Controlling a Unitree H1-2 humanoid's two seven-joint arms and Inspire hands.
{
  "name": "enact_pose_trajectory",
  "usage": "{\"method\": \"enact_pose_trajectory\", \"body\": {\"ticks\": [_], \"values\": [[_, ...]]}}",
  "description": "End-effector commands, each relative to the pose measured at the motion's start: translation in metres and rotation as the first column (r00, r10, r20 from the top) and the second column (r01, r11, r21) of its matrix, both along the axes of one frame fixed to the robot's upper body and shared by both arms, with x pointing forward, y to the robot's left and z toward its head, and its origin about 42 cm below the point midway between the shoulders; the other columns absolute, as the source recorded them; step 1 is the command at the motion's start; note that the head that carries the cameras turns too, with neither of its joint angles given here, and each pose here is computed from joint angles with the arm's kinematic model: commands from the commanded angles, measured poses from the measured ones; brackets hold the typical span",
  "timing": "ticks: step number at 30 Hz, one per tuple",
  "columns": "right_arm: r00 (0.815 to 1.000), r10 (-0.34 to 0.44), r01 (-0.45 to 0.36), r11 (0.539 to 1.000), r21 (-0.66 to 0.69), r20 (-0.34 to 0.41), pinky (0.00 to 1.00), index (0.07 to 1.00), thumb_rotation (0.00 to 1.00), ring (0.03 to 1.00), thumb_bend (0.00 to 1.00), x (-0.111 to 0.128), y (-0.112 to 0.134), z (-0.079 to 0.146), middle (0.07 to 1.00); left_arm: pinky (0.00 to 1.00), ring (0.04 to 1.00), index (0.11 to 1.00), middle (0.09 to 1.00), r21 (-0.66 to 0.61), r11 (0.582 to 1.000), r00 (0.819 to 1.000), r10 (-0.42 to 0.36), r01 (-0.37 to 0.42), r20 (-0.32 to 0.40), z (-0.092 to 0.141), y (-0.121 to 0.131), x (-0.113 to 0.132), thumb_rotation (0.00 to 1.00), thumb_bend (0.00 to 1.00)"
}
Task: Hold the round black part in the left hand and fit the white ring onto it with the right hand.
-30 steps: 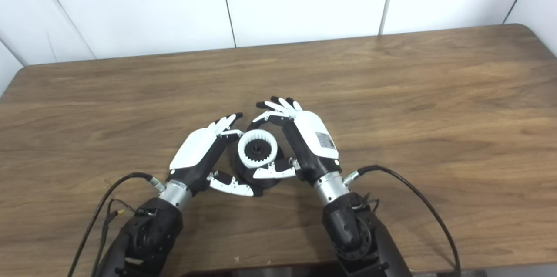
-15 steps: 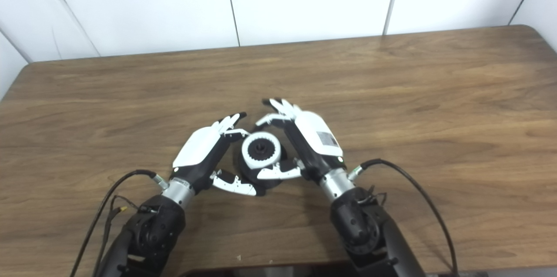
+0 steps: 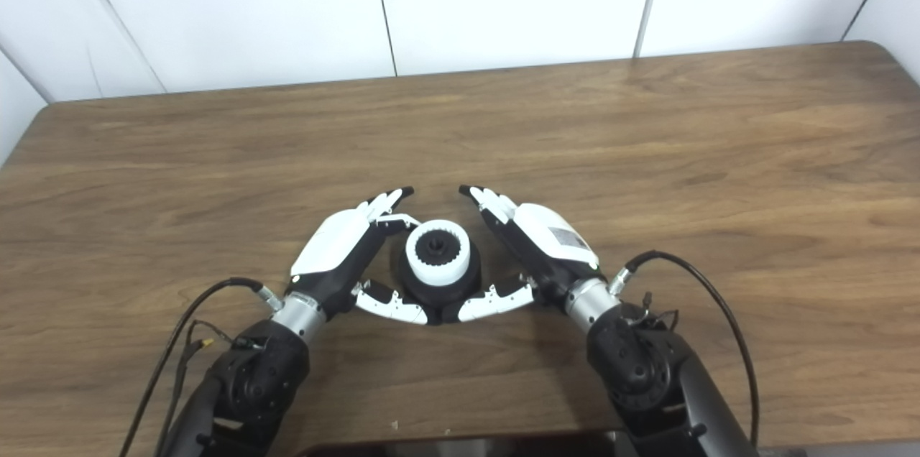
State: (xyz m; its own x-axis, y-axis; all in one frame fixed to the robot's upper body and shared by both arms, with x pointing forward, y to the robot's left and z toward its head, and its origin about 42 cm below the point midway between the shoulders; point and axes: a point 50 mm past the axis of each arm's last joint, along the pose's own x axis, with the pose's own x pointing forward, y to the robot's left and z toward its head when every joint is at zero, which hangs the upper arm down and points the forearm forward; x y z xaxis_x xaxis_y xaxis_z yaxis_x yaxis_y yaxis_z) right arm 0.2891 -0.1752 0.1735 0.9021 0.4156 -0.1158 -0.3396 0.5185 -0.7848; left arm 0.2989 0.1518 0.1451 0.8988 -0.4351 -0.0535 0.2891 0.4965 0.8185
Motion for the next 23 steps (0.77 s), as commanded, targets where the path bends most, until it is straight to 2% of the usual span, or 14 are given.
{"method": "enact_pose_trajectory", "body": {"ticks": [1,13,23], "values": [[0.999,0.017,-0.017,1.000,-0.009,0.028,0.95,1.000,0.46,1.000,1.00,0.003,0.000,0.013,1.000,1.00,1.000,0.635,1.000,0.010,1.000,0.998,-0.005,0.005,0.068,0.015,0.003,0.004,0.32,1.00],[1.000,-0.010,0.009,0.998,-0.060,-0.024,0.99,1.000,0.42,1.000,1.00,0.010,-0.024,0.018,1.000,1.00,1.000,0.639,1.000,0.015,1.000,0.998,-0.003,0.002,0.065,0.013,0.003,0.006,0.31,1.00],[0.999,-0.030,0.027,0.997,-0.077,-0.038,0.99,1.000,0.39,1.000,1.00,0.011,-0.030,0.014,1.000,1.00,1.000,0.640,1.000,0.024,1.000,0.998,0.000,-0.002,0.067,0.013,0.005,0.007,0.32,1.00]]}}
